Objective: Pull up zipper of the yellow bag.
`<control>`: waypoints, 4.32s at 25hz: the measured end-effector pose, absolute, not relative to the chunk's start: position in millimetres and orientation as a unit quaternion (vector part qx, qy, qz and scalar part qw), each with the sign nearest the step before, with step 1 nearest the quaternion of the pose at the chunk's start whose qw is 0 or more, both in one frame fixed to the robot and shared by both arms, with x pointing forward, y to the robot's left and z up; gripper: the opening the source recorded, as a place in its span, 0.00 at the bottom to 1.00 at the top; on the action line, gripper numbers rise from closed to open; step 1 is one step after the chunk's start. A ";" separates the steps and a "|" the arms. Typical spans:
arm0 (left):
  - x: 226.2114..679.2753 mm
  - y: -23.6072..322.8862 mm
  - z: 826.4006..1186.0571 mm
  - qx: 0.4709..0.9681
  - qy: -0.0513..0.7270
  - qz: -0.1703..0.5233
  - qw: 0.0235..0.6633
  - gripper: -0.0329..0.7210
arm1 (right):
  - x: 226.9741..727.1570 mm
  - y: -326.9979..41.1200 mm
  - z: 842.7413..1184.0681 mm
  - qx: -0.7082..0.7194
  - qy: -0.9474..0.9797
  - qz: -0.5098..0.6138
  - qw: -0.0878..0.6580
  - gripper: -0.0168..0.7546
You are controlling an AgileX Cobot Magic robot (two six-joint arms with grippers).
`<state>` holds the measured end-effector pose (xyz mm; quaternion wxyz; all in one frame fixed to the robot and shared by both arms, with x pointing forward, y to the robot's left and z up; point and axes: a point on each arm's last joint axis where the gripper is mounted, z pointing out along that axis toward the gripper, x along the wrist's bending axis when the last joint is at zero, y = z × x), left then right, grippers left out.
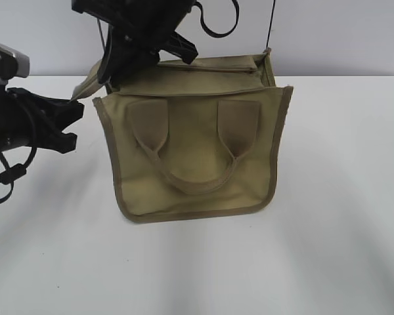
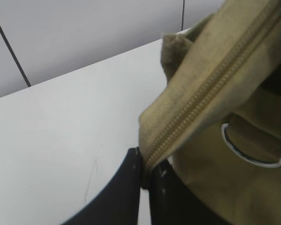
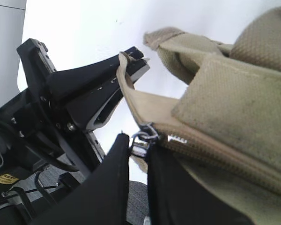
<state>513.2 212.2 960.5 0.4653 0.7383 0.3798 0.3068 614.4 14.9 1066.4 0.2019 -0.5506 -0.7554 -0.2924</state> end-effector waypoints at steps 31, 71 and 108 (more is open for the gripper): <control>505.6 215.8 971.1 0.752 0.381 0.315 0.437 0.05 | 595.5 -28.3 1059.0 -0.565 -0.747 -0.265 0.229 0.10; 503.2 218.6 972.3 0.756 0.392 0.314 0.420 0.05 | 605.0 -154.0 1067.0 -0.630 -0.735 -0.223 0.114 0.10; 422.9 218.6 1088.0 0.807 0.540 0.090 0.219 0.63 | 401.9 -189.3 1161.0 -0.448 -0.844 -0.258 -0.144 0.74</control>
